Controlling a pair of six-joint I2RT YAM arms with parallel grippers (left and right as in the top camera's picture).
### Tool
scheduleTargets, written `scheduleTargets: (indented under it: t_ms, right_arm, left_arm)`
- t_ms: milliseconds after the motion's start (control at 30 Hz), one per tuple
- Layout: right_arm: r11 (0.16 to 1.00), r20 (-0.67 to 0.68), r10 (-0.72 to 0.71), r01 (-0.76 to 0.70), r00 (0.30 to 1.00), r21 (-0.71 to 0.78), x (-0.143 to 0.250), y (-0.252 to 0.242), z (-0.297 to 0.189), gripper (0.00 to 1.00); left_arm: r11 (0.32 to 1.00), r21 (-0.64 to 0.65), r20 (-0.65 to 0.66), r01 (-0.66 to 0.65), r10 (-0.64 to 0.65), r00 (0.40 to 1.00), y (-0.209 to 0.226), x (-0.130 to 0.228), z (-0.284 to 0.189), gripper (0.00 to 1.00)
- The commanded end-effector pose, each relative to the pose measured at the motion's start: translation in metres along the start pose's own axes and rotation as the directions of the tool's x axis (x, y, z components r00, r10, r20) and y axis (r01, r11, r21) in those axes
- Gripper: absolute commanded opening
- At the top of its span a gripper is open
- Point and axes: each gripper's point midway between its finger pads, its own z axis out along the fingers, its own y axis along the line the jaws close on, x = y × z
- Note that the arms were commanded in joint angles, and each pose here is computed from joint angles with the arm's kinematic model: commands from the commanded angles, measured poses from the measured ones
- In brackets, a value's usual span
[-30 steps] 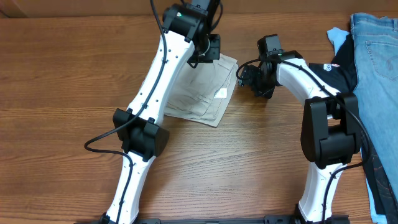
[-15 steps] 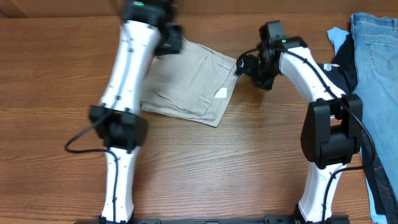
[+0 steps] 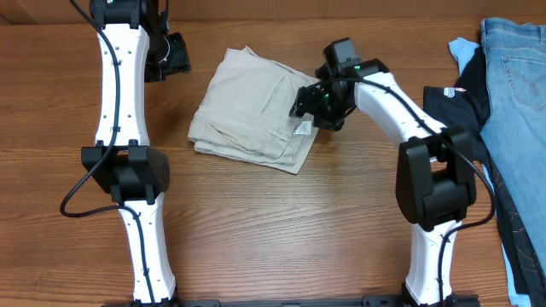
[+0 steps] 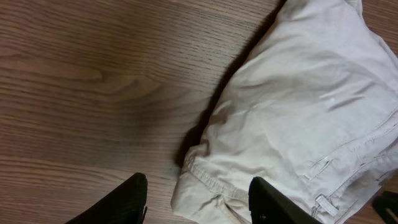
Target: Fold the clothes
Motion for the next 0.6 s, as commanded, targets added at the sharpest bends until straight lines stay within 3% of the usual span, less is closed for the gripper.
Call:
scheduleTargets:
  t_ms: [0,267,567]
  right_arm:
    - [0.999,-0.052,0.035,-0.035,0.998,0.018,0.008,-0.012,0.019,0.75]
    - [0.999,-0.062,0.04,-0.038,0.997,0.019,0.007,-0.016,0.03,0.74]
    - [0.999,-0.058,0.031,-0.032,0.998,-0.023,0.005,-0.007,0.029,0.59]
  left_arm:
    - [0.999,0.003,-0.001,-0.032,0.032,0.999,-0.002,-0.001,0.003,0.56]
    - [0.999,0.001,0.002,-0.048,0.048,0.999,-0.002,-0.002,0.003,0.58]
    - [0.999,0.003,0.01,-0.049,0.049,0.999,-0.002,-0.004,0.003,0.59]
